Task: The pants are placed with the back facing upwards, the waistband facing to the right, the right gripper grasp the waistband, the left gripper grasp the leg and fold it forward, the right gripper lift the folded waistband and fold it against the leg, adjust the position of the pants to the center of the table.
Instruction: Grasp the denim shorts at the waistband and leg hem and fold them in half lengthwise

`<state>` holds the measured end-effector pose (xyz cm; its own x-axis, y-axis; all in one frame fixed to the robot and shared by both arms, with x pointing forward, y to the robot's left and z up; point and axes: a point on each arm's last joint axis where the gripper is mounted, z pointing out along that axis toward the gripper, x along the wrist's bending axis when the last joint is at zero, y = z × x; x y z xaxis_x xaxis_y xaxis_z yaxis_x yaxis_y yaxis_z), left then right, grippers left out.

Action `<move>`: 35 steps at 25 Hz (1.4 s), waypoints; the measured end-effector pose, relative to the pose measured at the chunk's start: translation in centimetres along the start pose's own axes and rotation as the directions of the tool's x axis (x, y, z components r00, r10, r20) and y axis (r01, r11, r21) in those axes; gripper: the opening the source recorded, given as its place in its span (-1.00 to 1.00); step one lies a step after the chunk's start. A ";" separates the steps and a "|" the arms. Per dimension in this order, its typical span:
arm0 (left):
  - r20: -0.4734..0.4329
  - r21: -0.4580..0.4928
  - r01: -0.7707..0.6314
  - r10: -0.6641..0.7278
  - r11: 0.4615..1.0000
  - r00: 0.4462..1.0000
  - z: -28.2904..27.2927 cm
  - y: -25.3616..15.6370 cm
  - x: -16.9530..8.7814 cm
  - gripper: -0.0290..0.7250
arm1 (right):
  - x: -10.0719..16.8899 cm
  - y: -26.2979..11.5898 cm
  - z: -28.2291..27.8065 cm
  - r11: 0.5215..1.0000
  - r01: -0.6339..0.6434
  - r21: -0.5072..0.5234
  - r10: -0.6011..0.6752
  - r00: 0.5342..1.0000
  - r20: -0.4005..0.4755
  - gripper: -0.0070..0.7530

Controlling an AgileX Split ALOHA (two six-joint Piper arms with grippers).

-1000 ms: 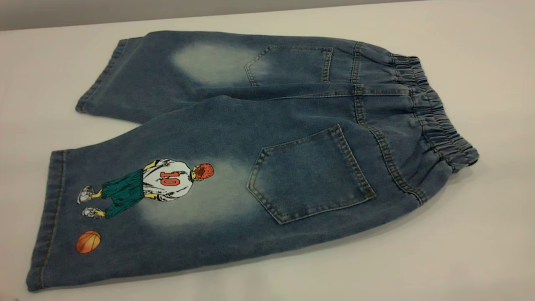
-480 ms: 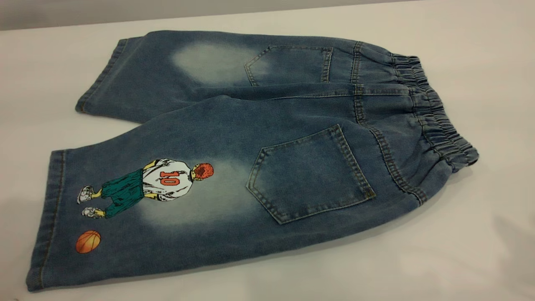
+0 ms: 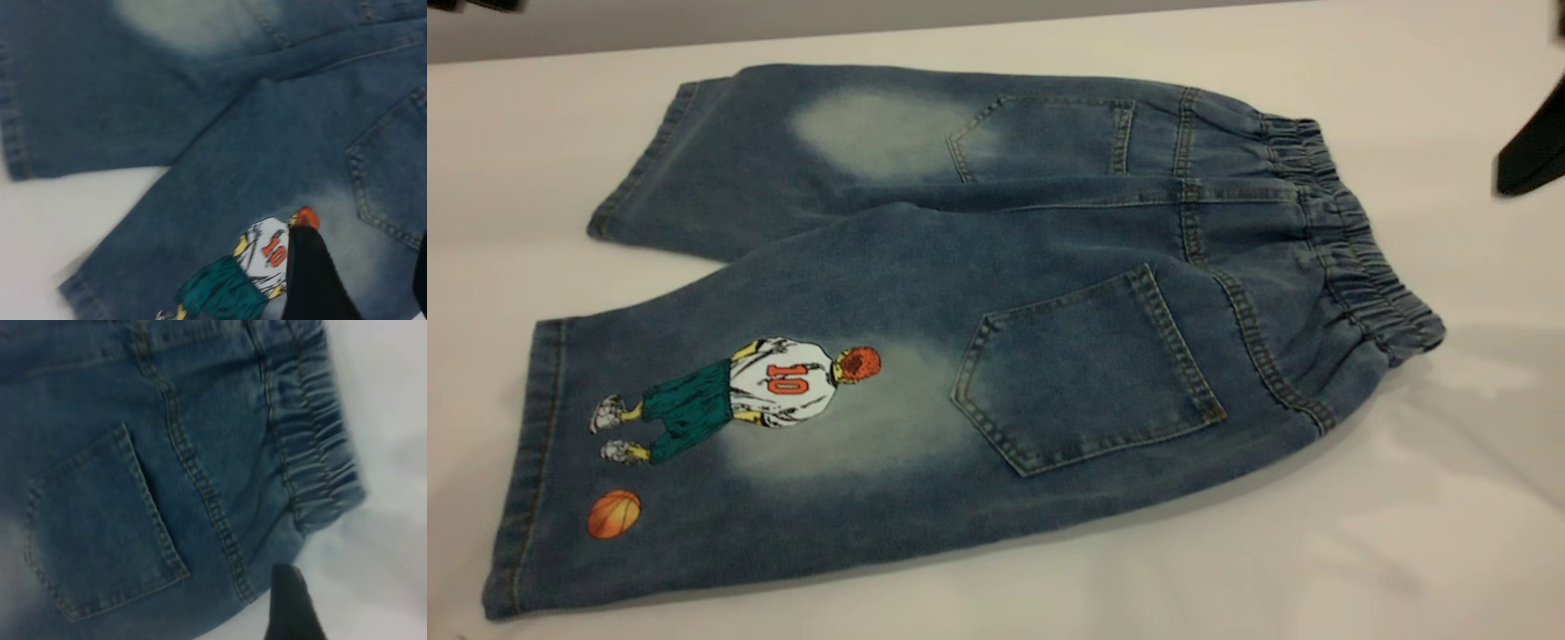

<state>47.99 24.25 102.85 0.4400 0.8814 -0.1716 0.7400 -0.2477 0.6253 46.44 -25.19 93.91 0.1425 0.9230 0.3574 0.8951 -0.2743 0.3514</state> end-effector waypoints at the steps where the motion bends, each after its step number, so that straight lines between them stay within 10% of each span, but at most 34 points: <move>1: 0.010 -0.002 -0.020 0.020 1.000 1.000 0.2 0.1 -0.3 -0.01 | -0.1 0.1 0.8 1.000 -0.003 0.022 0.003 1.000 -0.003 -0.01; 23: 0.029 -0.033 -0.063 0.064 0.997 0.998 0.5 0.7 -1.3 -0.01 | -5.6 2.4 7.1 0.945 -0.225 0.239 0.296 0.899 -0.323 -0.01; 35: 0.031 -0.030 -0.064 0.065 0.997 0.997 0.5 0.6 -1.4 -0.01 | -7.4 1.0 11.3 0.887 -0.292 0.357 0.394 0.882 -0.259 -0.01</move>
<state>48.13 22.69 103.10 0.5027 0.8507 -0.1539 0.6946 -0.2914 0.6578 51.07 -29.21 81.85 0.3691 0.6357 0.6780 0.9035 -0.4164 -0.1015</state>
